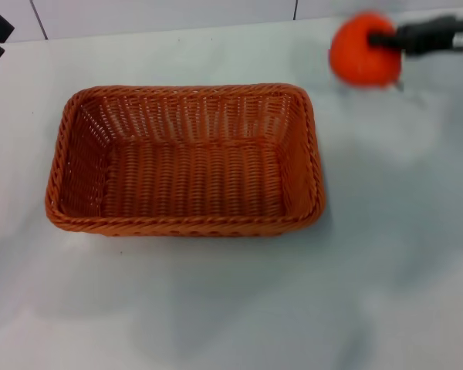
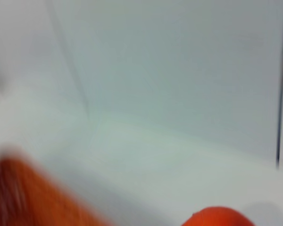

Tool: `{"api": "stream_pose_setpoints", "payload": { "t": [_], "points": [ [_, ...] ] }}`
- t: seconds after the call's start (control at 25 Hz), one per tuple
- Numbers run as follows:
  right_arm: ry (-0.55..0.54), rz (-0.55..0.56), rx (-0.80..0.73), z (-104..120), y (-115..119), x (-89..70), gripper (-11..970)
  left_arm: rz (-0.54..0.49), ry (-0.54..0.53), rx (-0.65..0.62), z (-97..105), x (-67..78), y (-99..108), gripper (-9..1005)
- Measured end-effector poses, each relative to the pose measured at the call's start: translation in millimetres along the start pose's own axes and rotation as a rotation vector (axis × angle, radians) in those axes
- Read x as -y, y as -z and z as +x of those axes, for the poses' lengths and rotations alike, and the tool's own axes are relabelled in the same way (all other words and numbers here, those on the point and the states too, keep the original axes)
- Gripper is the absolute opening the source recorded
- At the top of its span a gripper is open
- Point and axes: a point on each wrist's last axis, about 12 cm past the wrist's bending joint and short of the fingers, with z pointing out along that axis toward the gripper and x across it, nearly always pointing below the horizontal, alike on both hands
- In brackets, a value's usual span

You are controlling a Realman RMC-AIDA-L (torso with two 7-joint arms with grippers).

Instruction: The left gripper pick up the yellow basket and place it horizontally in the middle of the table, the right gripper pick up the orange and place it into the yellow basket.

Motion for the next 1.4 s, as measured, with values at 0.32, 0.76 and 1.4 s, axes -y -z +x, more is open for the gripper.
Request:
{"api": "stream_pose_setpoints", "payload": {
  "t": [0.32,0.76,1.4],
  "points": [
    [-0.034,0.366,-0.342,23,-11,54.3,153,0.008,0.002,0.002,0,1.0,-1,645],
    [0.028,0.543,-0.162,16,-73,103.8,308,0.002,0.008,-0.002,2,1.0,1,646],
    [-0.03,0.274,-0.64,-50,-17,57.2,860,0.002,0.02,0.003,6,2.2,1,646]
  ]
}}
